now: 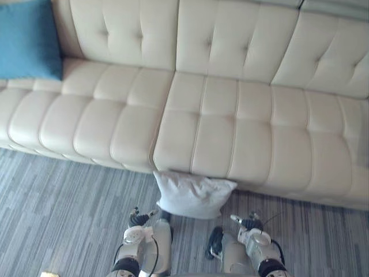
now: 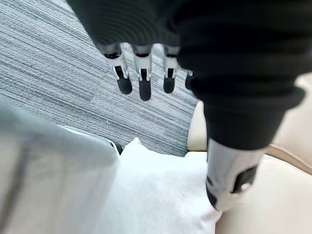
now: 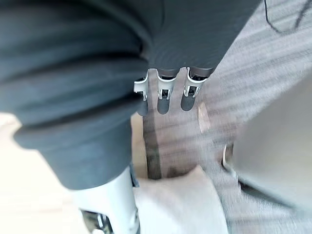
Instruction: Pick up cushions and gather them together orderly.
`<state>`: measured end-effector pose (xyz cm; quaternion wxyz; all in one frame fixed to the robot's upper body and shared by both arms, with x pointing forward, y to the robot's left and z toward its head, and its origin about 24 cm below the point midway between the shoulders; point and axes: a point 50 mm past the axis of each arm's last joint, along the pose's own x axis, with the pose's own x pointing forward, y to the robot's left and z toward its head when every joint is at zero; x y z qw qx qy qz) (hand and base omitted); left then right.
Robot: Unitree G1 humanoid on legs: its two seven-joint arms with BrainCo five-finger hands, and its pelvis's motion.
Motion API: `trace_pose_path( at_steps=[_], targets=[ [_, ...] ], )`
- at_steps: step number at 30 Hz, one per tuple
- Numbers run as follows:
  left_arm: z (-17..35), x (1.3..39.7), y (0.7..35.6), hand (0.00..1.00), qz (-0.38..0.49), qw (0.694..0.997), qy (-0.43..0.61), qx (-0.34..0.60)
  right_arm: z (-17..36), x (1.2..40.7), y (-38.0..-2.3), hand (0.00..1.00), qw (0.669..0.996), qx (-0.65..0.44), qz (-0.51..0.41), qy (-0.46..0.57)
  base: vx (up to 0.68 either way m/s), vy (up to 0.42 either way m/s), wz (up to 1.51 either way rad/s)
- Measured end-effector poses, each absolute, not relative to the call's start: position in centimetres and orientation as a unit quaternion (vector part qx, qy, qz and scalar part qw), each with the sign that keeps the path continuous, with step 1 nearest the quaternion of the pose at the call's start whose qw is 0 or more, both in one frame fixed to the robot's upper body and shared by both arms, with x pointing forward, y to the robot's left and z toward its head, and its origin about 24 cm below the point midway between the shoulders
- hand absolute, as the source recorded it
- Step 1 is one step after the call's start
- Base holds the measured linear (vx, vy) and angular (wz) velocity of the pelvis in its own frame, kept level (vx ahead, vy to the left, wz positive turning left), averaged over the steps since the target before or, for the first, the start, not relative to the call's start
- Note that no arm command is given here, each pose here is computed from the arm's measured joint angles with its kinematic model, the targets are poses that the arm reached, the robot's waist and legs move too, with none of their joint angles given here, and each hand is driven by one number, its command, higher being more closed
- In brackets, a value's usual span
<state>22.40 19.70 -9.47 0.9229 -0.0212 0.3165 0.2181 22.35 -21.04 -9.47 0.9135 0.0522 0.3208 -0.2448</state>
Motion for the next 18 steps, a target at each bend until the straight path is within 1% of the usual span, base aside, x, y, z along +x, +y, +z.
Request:
trace_pose_path(
  at_steps=[4,8,10,13,18],
  targets=[
    [-6.3,25.9,21.1,0.00,0.246,0.936,0.248,-0.037,-6.1,26.1,-22.0,0.00,0.932,0.052,-0.256,0.253,-0.11,-0.027,-0.19],
    [-0.5,30.9,22.1,0.00,0.253,0.957,0.137,-0.047,-0.5,30.7,-22.8,0.00,0.948,0.070,-0.272,0.148,-0.03,-0.002,-0.07],
    [2.2,32.6,22.5,0.00,0.257,0.961,0.092,-0.045,2.4,32.9,-22.8,0.00,0.953,0.081,-0.272,0.102,0.00,-0.010,-0.06],
    [5.8,34.7,22.6,0.00,0.255,0.965,0.037,-0.046,6.9,35.3,-22.7,0.00,0.959,0.090,-0.268,0.031,0.00,-0.002,-0.01],
    [10.2,36.5,21.4,0.00,0.244,0.968,-0.034,-0.053,11.6,37.3,-21.3,0.00,0.961,0.111,-0.251,-0.034,-0.02,-0.001,-0.02]
  ],
)
